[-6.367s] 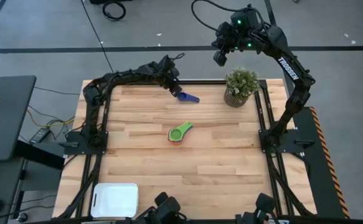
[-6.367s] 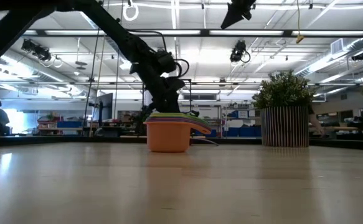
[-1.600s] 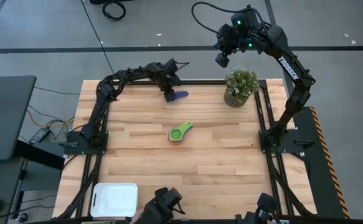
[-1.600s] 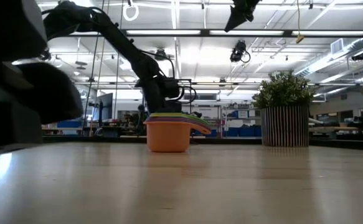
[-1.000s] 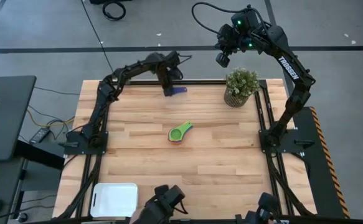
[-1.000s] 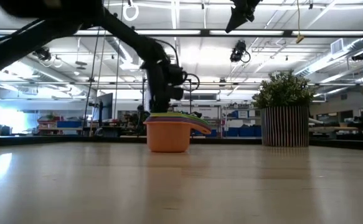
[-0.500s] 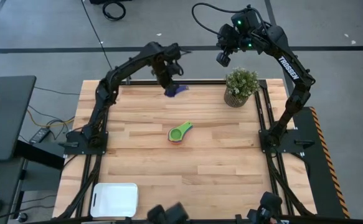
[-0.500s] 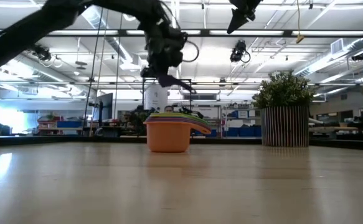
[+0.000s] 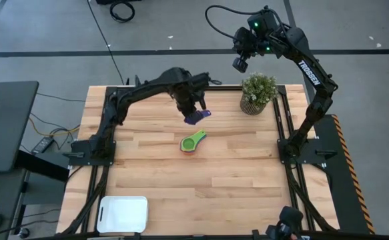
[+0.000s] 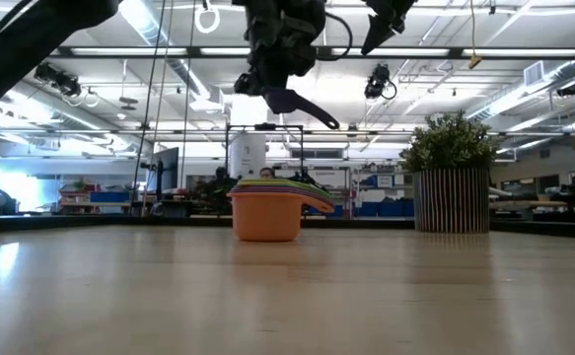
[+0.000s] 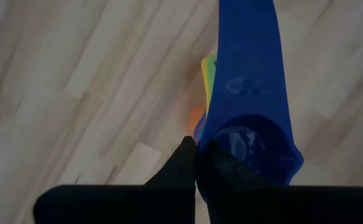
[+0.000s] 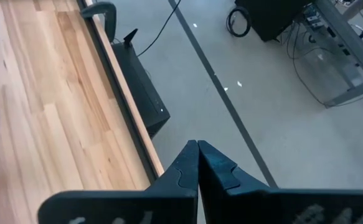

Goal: Nest measuring cups in basket
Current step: Stack the violet measuring cup into the green measuring cup

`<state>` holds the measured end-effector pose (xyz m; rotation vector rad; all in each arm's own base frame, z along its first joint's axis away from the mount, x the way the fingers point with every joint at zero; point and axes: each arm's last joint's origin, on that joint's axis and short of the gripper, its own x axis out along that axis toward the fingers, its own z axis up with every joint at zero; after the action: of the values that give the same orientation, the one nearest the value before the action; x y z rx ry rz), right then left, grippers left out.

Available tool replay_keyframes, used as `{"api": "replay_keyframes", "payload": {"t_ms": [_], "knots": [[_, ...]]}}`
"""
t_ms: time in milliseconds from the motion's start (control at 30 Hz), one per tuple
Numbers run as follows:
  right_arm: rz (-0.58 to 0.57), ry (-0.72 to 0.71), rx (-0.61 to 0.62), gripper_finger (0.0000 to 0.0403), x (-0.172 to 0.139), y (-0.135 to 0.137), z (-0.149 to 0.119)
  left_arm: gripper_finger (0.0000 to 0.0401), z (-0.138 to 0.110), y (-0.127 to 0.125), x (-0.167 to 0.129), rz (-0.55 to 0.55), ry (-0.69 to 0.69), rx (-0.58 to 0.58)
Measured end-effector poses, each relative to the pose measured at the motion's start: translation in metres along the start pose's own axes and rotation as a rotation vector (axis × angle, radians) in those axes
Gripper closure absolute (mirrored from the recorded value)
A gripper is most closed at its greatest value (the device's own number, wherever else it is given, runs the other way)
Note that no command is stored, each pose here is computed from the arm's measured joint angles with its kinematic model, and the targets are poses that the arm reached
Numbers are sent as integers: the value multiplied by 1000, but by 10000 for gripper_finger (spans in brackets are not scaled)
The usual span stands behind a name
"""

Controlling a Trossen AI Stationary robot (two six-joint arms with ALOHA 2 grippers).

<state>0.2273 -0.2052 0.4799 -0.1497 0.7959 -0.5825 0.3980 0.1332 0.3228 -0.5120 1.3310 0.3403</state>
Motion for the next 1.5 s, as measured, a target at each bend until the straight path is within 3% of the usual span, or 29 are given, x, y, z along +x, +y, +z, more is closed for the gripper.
{"api": "replay_keyframes", "payload": {"t_ms": [167,300,600,800,1000,1133,1233,1333,1500], "knots": [[-3,11,5,399,-1,-2,-2,390,-7,-10,2,64,27,-21],[-15,23,18,400,-6,-7,-6,390,-11,-16,-6,27,19,-14],[-62,5,56,400,-23,-21,-14,390,-34,13,-79,-4,-172,-35],[-19,-16,72,400,-23,-23,-15,390,-48,24,-118,32,-348,-20],[4,-27,83,400,-23,-22,-15,390,-64,26,-131,52,-325,23],[-2,-39,98,400,-23,-23,-14,390,-64,29,-131,65,-316,48],[-4,-45,110,400,-23,-23,-13,390,-57,32,-133,57,-382,69],[-5,-49,123,400,-23,-23,-13,390,-43,33,-134,-10,-488,116],[-5,-49,123,400,-23,-23,-13,390,-29,39,-130,-95,-529,143]]}}
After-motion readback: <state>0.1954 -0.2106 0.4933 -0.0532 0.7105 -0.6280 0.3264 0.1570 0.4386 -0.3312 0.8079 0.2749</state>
